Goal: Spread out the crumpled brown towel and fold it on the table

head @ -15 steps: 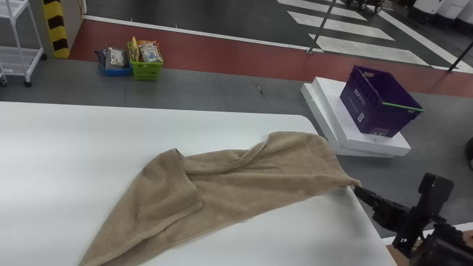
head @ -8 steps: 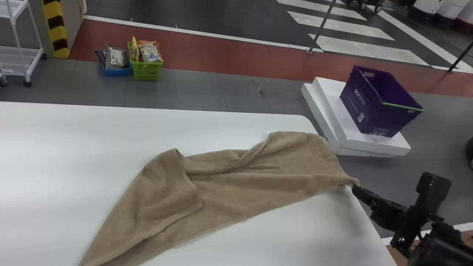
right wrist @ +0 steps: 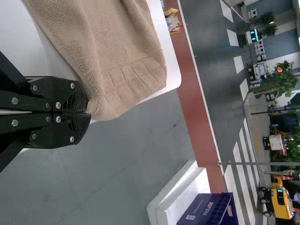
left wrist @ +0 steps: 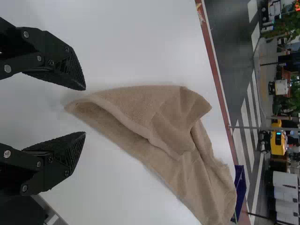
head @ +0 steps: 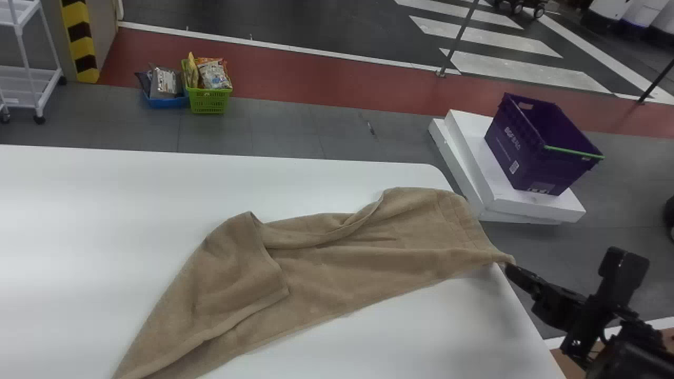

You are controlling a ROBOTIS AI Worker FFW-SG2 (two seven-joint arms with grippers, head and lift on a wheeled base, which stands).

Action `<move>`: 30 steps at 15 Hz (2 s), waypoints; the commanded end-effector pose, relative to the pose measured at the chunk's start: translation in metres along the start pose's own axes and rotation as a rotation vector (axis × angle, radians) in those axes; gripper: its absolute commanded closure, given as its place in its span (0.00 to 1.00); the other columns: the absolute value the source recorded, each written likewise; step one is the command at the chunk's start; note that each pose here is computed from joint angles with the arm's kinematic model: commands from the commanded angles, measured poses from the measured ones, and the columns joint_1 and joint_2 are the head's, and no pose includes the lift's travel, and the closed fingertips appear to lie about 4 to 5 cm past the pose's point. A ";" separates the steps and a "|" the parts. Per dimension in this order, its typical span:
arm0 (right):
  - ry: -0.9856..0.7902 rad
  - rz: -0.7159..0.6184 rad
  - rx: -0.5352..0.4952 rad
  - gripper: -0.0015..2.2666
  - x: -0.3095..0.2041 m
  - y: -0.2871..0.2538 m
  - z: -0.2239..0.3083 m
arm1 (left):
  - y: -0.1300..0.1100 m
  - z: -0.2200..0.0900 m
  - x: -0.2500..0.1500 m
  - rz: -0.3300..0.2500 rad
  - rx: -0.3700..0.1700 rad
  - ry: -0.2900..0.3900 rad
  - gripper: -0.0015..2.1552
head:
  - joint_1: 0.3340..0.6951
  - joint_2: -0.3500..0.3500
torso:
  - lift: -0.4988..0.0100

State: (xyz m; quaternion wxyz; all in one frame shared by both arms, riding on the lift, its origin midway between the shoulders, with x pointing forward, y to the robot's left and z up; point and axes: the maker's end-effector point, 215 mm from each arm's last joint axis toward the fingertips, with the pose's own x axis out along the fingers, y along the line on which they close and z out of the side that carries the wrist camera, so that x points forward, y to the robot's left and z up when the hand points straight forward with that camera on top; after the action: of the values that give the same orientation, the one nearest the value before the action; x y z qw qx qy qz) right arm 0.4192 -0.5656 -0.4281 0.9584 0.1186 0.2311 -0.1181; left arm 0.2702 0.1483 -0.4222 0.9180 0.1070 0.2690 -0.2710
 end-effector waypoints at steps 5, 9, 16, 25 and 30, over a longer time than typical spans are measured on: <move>-0.015 0.006 0.007 0.72 -0.003 -0.003 0.003 | -0.008 -0.003 0.025 0.011 0.017 0.002 0.28 | 1.00 0.00 | 0.73; -0.018 -0.002 0.010 0.72 -0.006 -0.010 0.004 | -0.008 0.005 0.025 0.020 0.021 -0.017 0.28 | 1.00 0.00 | 0.73; -0.035 -0.024 0.004 0.00 -0.012 -0.012 0.007 | -0.023 0.043 0.029 0.009 0.029 -0.099 0.28 | 1.00 0.00 | 0.73; -0.110 -0.043 -0.025 0.02 -0.016 -0.004 0.026 | -0.069 0.099 0.060 -0.032 0.077 -0.214 0.28 | 1.00 0.00 | 0.73; -0.124 -0.074 -0.015 0.04 -0.018 -0.015 0.030 | -0.116 0.118 0.117 -0.039 0.170 -0.191 0.28 | 1.00 0.00 | 0.73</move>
State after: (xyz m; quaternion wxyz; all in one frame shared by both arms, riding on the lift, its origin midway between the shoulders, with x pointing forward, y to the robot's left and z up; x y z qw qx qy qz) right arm 0.4126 -0.5821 -0.3969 0.9669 0.0954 0.1768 -0.1574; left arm 0.3352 -0.0197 -0.3862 0.9288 0.1351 0.1527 -0.3094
